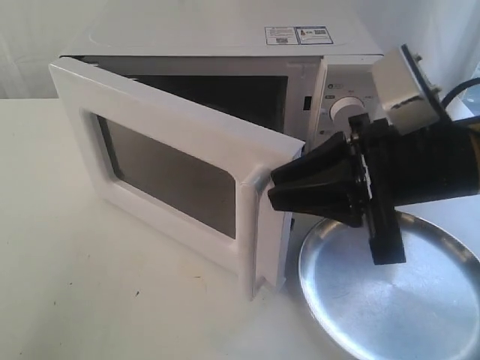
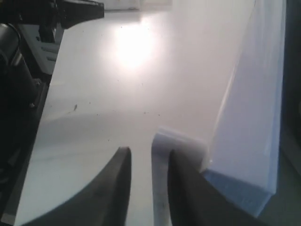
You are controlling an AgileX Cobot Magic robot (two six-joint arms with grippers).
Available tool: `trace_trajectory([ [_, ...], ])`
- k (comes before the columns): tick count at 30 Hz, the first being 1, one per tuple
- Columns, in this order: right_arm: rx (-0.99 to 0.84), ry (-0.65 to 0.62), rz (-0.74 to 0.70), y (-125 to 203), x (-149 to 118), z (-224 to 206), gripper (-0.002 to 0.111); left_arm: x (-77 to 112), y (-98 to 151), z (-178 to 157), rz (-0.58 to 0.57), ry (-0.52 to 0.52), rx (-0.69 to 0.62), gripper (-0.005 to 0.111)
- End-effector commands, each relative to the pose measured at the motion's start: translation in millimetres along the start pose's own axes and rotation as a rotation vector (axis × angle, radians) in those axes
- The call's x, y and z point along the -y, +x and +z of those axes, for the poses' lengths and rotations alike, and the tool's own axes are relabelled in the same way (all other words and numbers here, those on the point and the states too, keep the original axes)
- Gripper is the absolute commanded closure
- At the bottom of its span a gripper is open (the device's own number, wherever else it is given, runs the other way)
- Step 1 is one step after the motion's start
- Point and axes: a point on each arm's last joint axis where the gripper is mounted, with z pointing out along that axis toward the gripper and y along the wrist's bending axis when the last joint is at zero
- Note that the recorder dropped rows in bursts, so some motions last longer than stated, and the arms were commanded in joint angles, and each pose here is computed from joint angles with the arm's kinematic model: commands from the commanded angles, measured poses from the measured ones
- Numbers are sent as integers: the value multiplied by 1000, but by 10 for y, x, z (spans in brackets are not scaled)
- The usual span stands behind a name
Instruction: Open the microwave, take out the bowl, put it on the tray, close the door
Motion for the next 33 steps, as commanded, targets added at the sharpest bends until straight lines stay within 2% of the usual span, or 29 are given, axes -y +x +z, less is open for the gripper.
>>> trace_trajectory([
  [1, 61, 22, 5, -273, -249, -156, 97, 2, -14, -3, -7, 4, 9, 107],
  [4, 89, 49, -84, -426, -449, -265, 108, 2, -14, -3, -7, 4, 9, 107],
  [6, 79, 201, -116, -470, -409, -325, 108, 2, -14, -3, -7, 4, 9, 107],
  [9, 53, 460, -12, -426, -173, -394, 108, 2, -14, -3, -7, 4, 9, 107],
  [11, 46, 573, 66, -339, -13, -403, 108, 2, -14, -3, -7, 4, 9, 107],
  [16, 14, 622, 156, -76, 336, -266, 108, 2, -14, -3, -7, 4, 9, 107],
  [18, -4, 607, 180, 52, 460, -182, 108, 2, -14, -3, -7, 4, 9, 107],
  [21, -19, 472, 206, 216, 520, -20, 108, 2, -14, -3, -7, 4, 9, 107],
  [25, 28, 242, 183, 319, 479, 152, 108, 2, -14, -3, -7, 4, 9, 107],
  [30, 46, 117, 156, 328, 398, 193, 108, 2, -14, -3, -7, 4, 9, 107],
  [33, 77, -6, 117, 289, 286, 201, 108, 2, -14, -3, -7, 4, 9, 107],
])
